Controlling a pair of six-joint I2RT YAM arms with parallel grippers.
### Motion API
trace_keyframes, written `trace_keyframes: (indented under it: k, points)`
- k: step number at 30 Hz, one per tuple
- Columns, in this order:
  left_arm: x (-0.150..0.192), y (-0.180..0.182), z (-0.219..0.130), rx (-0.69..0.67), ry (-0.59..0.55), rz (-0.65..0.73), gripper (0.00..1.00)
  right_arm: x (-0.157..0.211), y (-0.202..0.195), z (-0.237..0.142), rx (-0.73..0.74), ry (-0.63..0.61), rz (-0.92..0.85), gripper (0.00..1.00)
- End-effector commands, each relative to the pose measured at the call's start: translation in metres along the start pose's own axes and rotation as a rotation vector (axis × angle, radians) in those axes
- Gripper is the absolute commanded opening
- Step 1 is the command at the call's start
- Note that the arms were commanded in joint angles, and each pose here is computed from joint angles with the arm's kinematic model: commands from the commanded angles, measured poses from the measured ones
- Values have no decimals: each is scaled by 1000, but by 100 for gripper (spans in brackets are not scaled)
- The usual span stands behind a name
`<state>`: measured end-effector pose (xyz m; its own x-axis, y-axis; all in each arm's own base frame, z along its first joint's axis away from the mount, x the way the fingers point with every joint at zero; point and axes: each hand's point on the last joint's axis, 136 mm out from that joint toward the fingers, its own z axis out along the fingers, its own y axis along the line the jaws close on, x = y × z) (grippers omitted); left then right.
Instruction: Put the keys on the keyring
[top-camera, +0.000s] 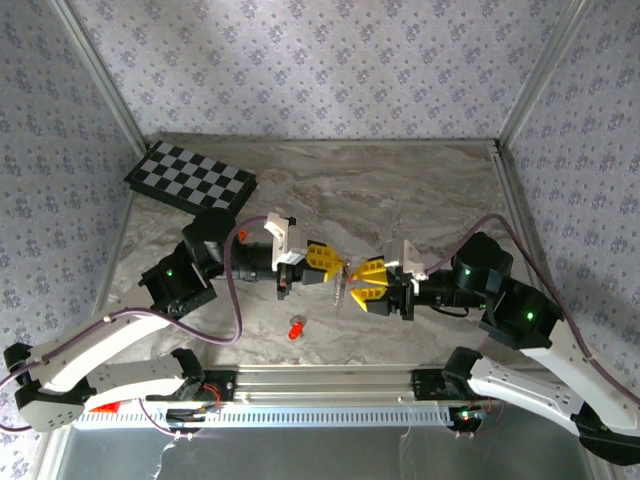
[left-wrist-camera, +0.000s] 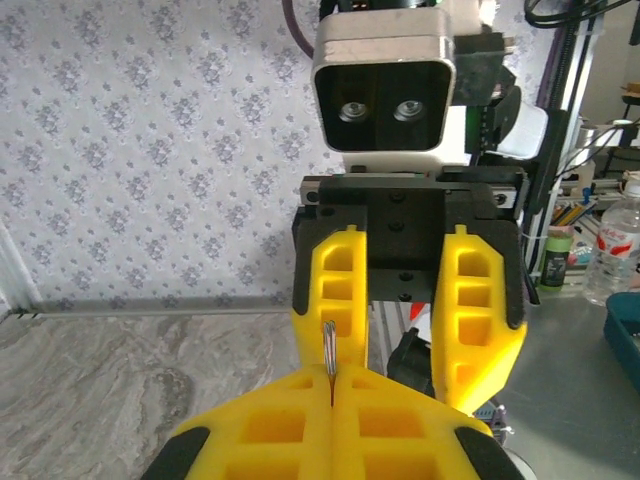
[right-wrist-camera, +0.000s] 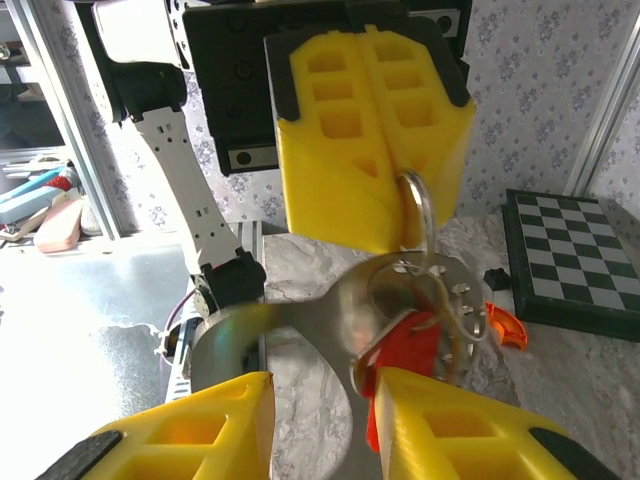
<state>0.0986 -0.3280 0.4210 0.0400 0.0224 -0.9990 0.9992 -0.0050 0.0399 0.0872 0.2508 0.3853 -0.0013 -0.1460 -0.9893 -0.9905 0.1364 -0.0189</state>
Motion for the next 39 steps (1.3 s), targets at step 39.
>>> trace_keyframes:
  k: [39]
  points:
    - [-15, 0, -9, -38, -70, 41, 0, -1, -34, 7, 207, -42, -61, 4]
